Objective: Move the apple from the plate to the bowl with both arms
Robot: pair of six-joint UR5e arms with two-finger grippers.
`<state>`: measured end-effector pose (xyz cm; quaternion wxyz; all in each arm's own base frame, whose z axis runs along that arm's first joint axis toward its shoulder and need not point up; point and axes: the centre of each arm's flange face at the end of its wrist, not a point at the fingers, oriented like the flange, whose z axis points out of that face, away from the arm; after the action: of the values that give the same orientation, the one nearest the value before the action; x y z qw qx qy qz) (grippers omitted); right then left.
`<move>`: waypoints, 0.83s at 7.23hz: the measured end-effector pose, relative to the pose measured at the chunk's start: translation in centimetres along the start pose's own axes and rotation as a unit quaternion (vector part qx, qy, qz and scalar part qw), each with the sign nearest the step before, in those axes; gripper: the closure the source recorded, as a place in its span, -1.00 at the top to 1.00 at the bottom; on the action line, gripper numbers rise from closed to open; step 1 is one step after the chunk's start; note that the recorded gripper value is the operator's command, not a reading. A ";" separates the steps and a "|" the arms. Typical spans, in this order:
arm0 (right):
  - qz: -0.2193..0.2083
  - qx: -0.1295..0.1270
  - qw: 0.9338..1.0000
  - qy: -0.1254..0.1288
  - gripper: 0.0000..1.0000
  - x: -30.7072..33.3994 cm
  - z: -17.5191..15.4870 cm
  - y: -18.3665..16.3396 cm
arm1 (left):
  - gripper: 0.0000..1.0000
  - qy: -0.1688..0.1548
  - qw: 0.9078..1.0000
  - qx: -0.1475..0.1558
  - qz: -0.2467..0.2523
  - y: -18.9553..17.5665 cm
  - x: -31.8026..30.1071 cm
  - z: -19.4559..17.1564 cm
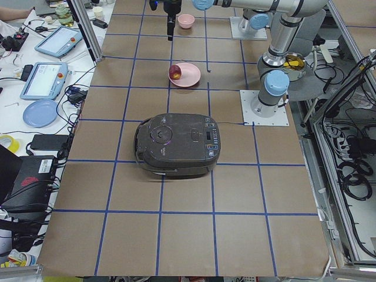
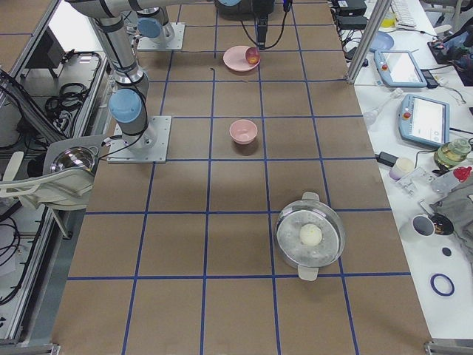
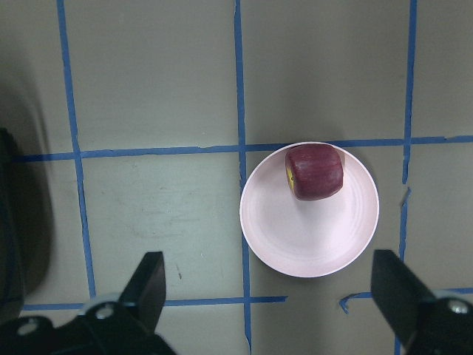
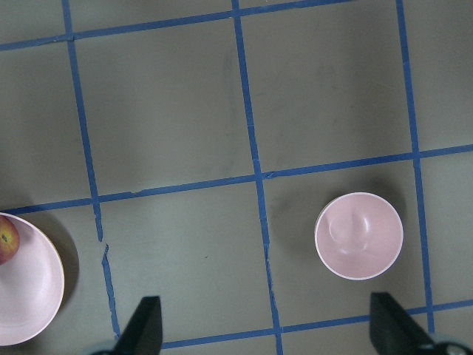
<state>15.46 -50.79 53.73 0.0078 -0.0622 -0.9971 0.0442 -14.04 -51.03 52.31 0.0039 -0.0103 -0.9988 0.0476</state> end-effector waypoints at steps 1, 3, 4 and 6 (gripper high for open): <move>-0.001 -0.001 1.000 0.000 1.00 0.0 0.0 0.0 | 1.00 0.000 1.000 0.000 0.000 0.0 0.0 0.0; -0.004 -0.002 1.000 0.000 1.00 0.0 0.1 0.0 | 1.00 0.001 1.000 -0.001 0.000 0.0 0.0 0.1; -0.006 -0.002 1.000 0.000 1.00 0.0 0.1 0.0 | 1.00 0.002 1.000 -0.001 0.000 0.0 0.0 0.1; -0.007 -0.004 1.000 -0.001 1.00 0.1 0.3 -0.1 | 1.00 0.003 1.000 -0.002 0.000 0.0 0.0 0.2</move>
<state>15.39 -50.87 53.47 0.0069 -0.0547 -0.9977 0.0402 -14.09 -51.06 52.14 0.0064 -0.0101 -0.9989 0.0459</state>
